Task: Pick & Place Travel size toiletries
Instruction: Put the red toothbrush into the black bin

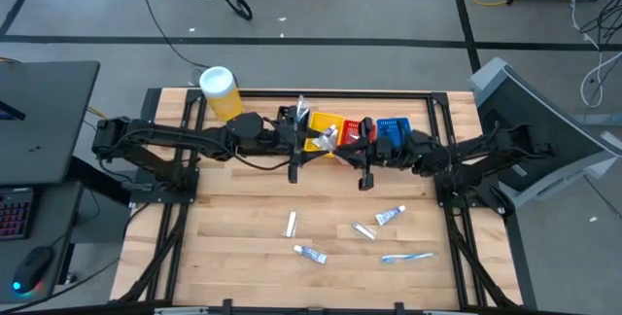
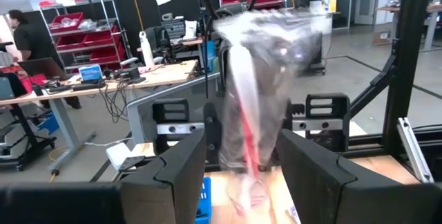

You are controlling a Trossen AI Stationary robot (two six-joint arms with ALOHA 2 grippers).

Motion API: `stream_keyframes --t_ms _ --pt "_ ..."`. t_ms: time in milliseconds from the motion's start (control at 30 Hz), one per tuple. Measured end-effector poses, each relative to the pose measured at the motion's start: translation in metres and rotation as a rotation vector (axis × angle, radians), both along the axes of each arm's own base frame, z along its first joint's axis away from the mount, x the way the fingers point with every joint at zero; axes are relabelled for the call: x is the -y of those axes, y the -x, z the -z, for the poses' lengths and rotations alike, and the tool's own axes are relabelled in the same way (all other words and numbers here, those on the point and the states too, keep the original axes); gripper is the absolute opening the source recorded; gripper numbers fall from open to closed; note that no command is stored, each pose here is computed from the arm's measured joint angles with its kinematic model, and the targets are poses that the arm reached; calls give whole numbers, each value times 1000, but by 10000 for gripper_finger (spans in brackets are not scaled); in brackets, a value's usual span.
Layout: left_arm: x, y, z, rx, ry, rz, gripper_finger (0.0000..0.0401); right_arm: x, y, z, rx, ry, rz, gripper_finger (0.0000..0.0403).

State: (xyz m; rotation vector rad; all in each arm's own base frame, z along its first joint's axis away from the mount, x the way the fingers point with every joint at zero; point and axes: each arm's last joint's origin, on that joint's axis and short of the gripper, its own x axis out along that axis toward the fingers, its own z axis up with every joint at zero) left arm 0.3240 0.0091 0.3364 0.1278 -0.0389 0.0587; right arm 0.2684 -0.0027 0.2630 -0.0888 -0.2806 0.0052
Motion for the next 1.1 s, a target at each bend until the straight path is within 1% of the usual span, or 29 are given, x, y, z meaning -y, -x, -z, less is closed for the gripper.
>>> stream_keyframes --t_ms 100,200,400,533,633,767,1000,1100 --pt "0 0 0 0 -1 0 189 1 -1 -4 12 -1 1 27" --pt "0 0 0 1 1 -2 182 0 -2 -3 8 -30 -15 27" --pt "0 0 0 1 5 -1 153 1 -8 2 -23 -50 -18 27" --pt "0 0 0 0 4 -1 135 1 -18 0 -32 -63 -64 28" --pt "0 0 1 -7 4 1 122 1 -25 4 -54 -64 -64 28" --pt "0 0 4 -37 13 -6 95 3 -27 7 -56 -74 -9 28" --pt "-2 0 10 -104 21 -86 30 5 -28 9 -75 -58 3 39" --pt "-2 0 11 -116 17 -93 24 7 -28 11 -92 -55 10 52"
